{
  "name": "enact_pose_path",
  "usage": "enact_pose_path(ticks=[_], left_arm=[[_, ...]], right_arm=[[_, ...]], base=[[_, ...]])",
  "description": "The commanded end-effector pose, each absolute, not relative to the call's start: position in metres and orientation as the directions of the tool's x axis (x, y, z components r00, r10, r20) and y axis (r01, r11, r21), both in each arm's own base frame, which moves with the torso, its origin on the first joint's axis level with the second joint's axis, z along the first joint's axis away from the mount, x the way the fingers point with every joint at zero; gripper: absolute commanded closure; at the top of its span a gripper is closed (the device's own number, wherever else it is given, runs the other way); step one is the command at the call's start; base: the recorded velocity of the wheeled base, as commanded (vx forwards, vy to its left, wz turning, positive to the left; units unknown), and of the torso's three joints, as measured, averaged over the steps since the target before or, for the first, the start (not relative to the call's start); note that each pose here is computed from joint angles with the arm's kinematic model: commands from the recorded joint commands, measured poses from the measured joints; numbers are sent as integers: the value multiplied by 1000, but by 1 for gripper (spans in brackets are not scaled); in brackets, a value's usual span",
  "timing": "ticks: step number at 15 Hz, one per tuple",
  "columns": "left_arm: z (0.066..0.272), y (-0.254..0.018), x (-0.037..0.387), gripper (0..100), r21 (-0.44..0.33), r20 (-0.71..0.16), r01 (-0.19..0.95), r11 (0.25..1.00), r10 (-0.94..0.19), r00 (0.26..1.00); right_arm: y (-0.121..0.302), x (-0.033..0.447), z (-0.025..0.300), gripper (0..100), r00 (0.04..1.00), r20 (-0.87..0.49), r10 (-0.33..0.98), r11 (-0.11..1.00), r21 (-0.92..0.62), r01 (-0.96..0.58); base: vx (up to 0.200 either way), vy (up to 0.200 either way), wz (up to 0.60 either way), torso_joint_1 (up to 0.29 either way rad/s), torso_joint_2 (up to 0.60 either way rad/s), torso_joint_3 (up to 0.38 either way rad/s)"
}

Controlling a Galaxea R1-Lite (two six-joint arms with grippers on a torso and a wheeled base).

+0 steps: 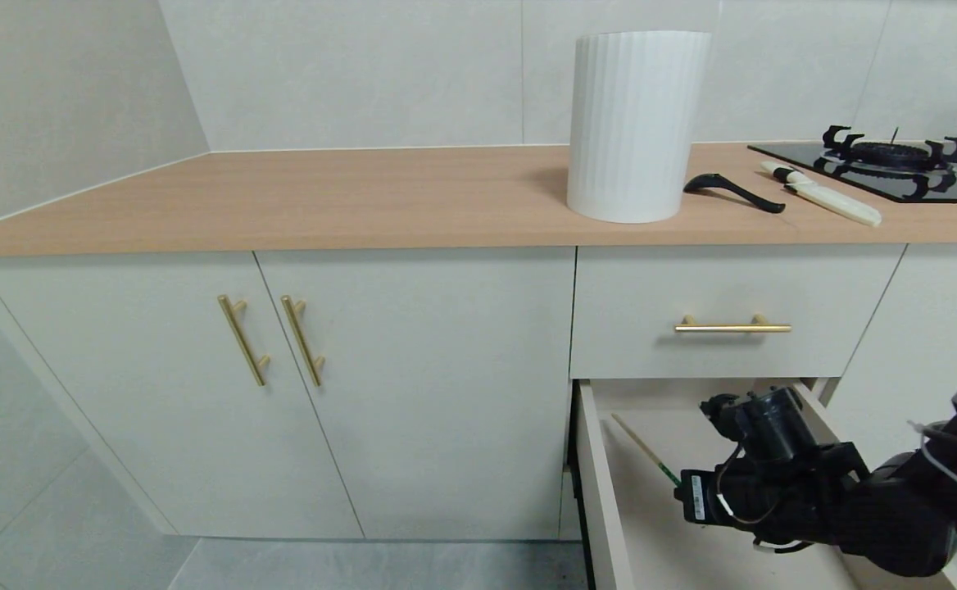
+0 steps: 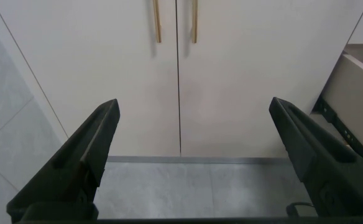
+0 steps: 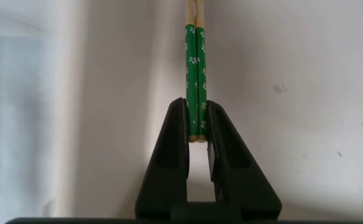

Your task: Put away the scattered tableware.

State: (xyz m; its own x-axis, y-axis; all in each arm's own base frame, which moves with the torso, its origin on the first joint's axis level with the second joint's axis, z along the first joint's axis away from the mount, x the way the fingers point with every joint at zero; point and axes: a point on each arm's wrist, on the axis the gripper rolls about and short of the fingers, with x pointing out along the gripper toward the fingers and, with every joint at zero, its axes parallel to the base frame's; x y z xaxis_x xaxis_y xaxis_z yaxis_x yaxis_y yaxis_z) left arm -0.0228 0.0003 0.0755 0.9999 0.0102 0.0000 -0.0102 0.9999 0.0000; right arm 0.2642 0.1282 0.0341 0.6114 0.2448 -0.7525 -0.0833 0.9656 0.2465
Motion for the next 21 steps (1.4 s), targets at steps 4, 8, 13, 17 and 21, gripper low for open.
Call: enact_pose_path(ticks=[4, 8, 13, 17, 21], left_arm=[[76, 0, -23, 0, -2, -2, -11, 1000, 11, 1000], [76, 0, -23, 0, -2, -2, -11, 1000, 11, 1000], [76, 0, -23, 0, 0, -2, -11, 1000, 11, 1000], [76, 0, -23, 0, 0, -2, -11, 1000, 11, 1000], [76, 0, -23, 0, 0, -2, -11, 1000, 11, 1000]], right_arm=[[127, 268, -7, 100, 522, -832, 189, 980, 195, -43], [130, 266, -35, 100, 452, -878, 156, 987, 154, -41], [131, 270, -41, 100, 498, -857, 136, 990, 139, -30], [131, 270, -44, 100, 492, -860, 133, 990, 137, -28], [131, 270, -44, 100, 493, -860, 129, 991, 134, -26]], base=[[0, 0, 0, 0, 0, 0], [0, 0, 0, 0, 0, 0], [0, 0, 0, 0, 0, 0], [0, 0, 0, 0, 0, 0], [0, 0, 0, 0, 0, 0]])
